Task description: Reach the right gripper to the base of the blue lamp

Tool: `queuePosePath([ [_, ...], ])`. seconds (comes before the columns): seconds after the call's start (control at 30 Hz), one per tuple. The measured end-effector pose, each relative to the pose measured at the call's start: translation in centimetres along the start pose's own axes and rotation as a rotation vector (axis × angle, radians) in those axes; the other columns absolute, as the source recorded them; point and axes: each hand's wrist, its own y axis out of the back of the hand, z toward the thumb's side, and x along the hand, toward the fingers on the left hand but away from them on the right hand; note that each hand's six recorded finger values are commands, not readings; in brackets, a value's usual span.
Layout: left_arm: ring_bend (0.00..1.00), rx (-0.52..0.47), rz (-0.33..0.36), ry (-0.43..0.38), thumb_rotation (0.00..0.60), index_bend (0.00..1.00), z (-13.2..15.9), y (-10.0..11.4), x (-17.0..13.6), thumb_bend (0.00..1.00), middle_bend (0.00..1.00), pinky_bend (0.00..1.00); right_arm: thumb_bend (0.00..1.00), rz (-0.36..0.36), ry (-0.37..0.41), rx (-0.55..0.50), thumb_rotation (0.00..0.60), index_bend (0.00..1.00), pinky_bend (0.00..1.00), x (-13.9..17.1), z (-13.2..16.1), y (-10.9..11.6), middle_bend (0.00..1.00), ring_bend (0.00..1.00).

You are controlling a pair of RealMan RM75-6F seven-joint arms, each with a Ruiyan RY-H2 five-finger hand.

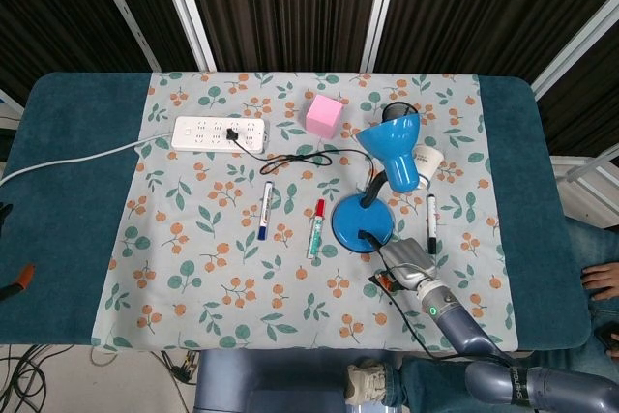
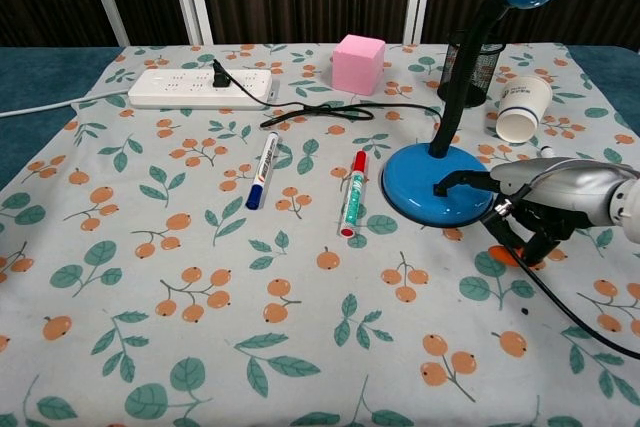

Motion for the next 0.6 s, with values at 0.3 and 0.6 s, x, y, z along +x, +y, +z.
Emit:
queuePosePath([
  [0.3,0.0,0.004,-0.001,0.0,0.6,0.07,0.04,-0.09,0.03,0.28,0.05,0.07,0.47,0.014,-0.006,0.005,0.6,0.0,0.93,-0.13,-0.21,-0.29,0.73,0.83],
  [0.6,0.0,0.006,-0.002,-0.001,0.6,0.07,0.07,-0.12,0.04,0.28,0.05,0.07,0.47,0.024,-0.007,0.022,0.6,0.0,0.95,-0.38,-0.26,-0.33,0.73,0.83],
])
